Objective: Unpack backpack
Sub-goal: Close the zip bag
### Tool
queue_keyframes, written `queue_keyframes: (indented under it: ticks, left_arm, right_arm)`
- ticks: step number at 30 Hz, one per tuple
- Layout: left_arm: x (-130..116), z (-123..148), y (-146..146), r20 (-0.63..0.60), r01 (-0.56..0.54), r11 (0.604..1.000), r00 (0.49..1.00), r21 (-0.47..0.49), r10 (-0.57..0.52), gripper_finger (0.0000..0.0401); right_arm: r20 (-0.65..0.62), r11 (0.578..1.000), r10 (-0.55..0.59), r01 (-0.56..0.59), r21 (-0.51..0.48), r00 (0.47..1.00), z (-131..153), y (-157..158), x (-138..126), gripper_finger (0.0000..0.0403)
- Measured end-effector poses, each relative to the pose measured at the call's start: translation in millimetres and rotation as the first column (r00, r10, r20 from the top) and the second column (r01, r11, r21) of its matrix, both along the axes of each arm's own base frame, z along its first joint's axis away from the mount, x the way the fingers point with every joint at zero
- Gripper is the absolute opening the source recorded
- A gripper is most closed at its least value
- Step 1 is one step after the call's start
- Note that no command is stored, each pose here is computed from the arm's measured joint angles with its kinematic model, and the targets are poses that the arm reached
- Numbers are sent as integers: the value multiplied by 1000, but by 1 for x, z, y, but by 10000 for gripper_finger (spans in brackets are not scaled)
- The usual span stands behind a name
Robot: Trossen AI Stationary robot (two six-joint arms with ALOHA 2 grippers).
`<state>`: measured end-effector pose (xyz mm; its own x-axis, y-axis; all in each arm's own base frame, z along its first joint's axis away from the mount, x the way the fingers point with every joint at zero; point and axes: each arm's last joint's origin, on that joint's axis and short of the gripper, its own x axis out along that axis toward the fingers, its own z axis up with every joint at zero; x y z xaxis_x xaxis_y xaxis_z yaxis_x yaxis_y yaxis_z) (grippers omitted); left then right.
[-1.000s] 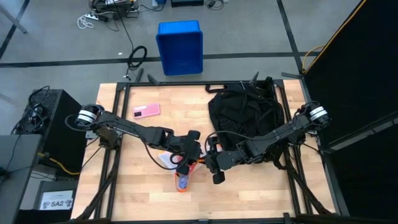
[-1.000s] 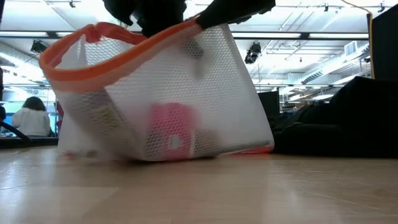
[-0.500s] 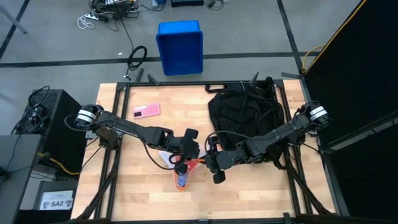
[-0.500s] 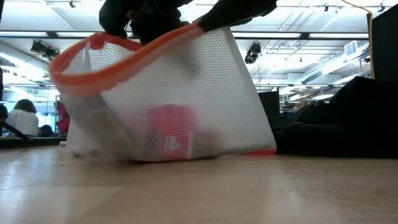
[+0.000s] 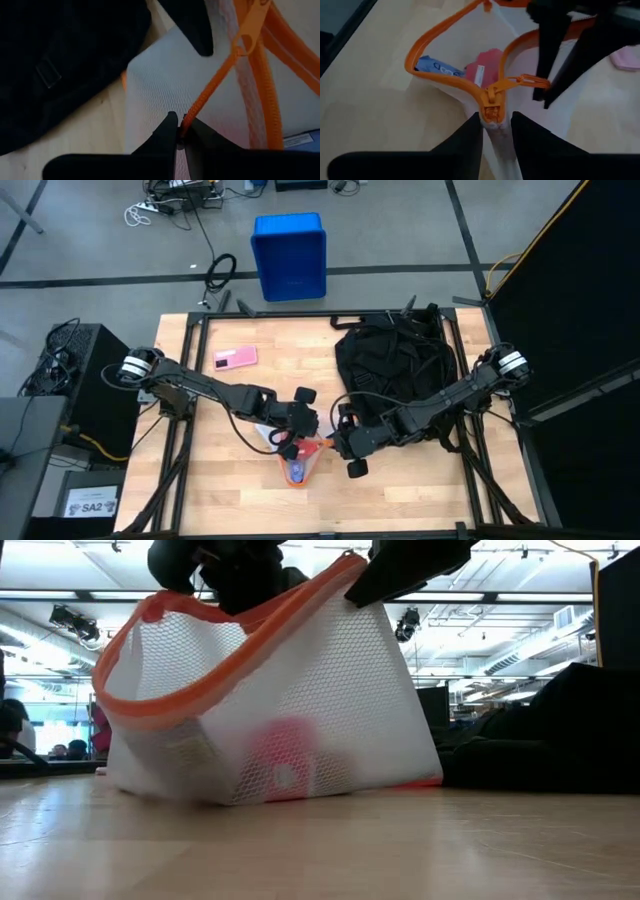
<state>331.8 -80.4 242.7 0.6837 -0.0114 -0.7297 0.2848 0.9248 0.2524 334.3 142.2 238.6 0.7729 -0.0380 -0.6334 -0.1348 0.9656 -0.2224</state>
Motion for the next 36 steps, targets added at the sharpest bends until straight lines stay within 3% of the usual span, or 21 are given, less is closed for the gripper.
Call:
queue_keyframes:
  ticks: [7, 13, 26, 36]
  left_arm:
    - [-6, 7, -1, 4, 1, 1000, 1000, -6, -1, 0]
    - [-14, 19, 1, 22, -2, 1000, 1000, -9, 2, 0]
    - [-55, 61, -25, -137, -87, 996, 986, 26, 90, 0]
    - [-89, 58, -48, -308, -181, 982, 933, 50, 188, 0]
  right_arm:
    - [37, 998, 2, 0, -63, 999, 2, 4, 0, 5]
    - [59, 998, -7, 11, -59, 998, 4, 4, 1, 6]
    - [122, 977, -190, 200, -72, 974, 5, -1, 1, 0]
    - [131, 972, -211, 223, -78, 969, 5, -1, 1, 0]
